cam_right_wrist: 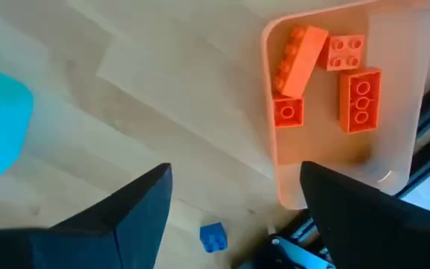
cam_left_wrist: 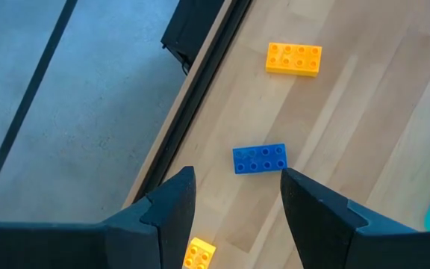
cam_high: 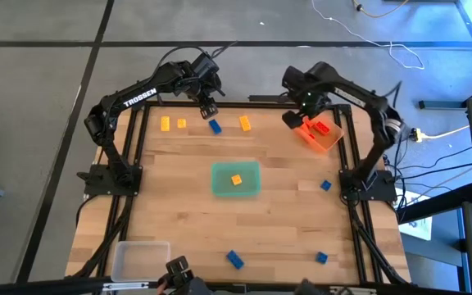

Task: Sort & place blocks by color
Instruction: Adjust the orange bin

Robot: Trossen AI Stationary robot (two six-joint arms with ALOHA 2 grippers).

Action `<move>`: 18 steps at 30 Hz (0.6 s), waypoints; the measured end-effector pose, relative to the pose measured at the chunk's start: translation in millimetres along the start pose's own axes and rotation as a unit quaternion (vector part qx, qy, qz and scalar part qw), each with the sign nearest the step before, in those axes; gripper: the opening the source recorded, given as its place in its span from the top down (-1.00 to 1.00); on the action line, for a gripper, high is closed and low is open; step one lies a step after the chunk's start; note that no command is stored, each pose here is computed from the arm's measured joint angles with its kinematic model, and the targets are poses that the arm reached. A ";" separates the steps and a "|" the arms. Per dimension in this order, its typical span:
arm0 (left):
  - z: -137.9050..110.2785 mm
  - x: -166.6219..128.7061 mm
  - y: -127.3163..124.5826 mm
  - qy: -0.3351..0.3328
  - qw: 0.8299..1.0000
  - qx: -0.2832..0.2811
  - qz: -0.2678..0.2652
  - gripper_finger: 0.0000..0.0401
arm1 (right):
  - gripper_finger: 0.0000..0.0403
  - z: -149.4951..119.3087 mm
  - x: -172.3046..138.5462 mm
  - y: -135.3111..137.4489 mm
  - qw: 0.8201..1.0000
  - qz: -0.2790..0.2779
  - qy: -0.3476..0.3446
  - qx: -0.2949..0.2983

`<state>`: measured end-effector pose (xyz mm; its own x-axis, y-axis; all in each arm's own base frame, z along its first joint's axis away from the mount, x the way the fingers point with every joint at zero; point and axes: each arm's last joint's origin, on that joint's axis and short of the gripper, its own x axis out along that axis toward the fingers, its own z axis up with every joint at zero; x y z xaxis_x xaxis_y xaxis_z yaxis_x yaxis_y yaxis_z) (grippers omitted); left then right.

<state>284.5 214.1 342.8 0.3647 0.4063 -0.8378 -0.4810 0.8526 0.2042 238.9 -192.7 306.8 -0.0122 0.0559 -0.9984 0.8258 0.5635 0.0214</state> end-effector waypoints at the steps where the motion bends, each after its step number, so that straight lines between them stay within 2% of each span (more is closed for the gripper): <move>1: 0.0 0.0 0.0 0.000 1.000 0.000 0.000 0.06 | -0.47 -4.5 -2.9 4.6 1.000 0.000 -0.003 -0.002; 5: 0.0 0.0 0.2 0.000 1.000 0.000 0.000 0.06 | -0.47 -20.8 -1.9 23.5 1.000 0.025 0.011 -0.015; 7: 0.0 -0.1 0.2 0.000 1.000 0.000 0.000 0.06 | -0.47 -28.8 8.4 33.0 0.998 0.054 0.038 -0.023; 9: 0.0 0.0 0.1 0.000 1.000 0.000 0.000 0.06 | -0.47 -36.9 23.6 40.4 0.997 0.052 0.058 -0.029; 13: 0.0 0.0 0.1 0.000 1.000 0.004 0.000 0.06 | -0.47 -51.3 55.7 42.5 0.996 0.017 0.085 0.012; 18: 0.4 0.0 0.2 -0.002 1.000 0.004 0.001 0.06 | -0.47 -67.8 91.9 35.6 0.993 0.019 0.104 0.061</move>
<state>284.7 214.4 343.0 0.3672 0.4085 -0.8356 -0.4756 0.8546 0.2087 229.0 -111.7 219.4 -0.0853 0.2510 -0.9642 0.8897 0.4548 0.0396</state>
